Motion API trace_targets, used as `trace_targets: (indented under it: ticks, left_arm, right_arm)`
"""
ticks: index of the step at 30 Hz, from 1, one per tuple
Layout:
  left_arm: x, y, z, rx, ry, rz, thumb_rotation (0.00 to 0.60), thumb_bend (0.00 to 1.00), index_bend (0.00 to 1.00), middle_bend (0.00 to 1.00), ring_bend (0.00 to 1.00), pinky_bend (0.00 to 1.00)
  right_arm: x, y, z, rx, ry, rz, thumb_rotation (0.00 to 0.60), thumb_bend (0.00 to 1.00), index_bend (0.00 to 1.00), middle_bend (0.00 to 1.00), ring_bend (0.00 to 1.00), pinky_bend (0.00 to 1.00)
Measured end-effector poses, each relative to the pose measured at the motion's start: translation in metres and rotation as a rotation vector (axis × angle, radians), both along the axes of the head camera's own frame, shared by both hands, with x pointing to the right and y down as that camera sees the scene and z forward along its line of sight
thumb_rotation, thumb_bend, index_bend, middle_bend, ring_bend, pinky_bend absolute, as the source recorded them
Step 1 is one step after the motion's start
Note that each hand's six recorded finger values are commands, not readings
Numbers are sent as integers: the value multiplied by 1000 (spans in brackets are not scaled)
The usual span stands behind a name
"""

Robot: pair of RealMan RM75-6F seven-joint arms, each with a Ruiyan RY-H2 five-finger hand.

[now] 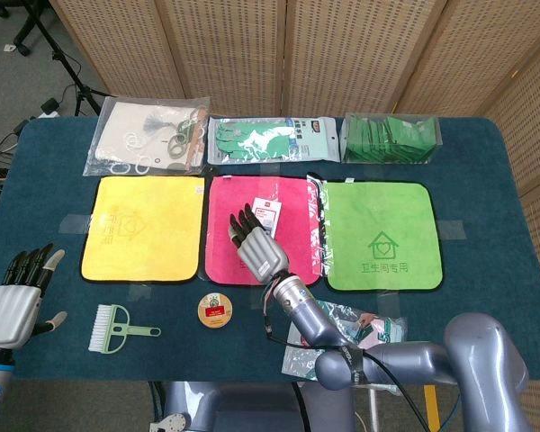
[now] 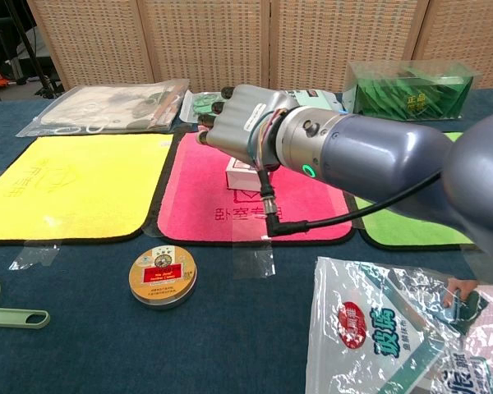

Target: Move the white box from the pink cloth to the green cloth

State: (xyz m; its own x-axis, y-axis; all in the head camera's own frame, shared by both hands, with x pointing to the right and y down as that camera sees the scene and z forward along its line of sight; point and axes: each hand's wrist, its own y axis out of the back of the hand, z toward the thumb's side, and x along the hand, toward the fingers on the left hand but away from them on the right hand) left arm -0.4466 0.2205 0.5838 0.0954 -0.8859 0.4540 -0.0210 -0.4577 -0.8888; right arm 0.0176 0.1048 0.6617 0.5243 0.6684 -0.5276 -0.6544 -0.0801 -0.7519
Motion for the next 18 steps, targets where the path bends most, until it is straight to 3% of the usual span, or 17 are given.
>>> trace_targets:
  ticks: [18]
  left_arm:
    - [2, 1, 3, -10, 1, 10, 600, 152, 0, 0, 0, 0]
  right_arm:
    - [-49, -1, 21, -21, 5, -27, 600, 1000, 66, 0, 0, 0]
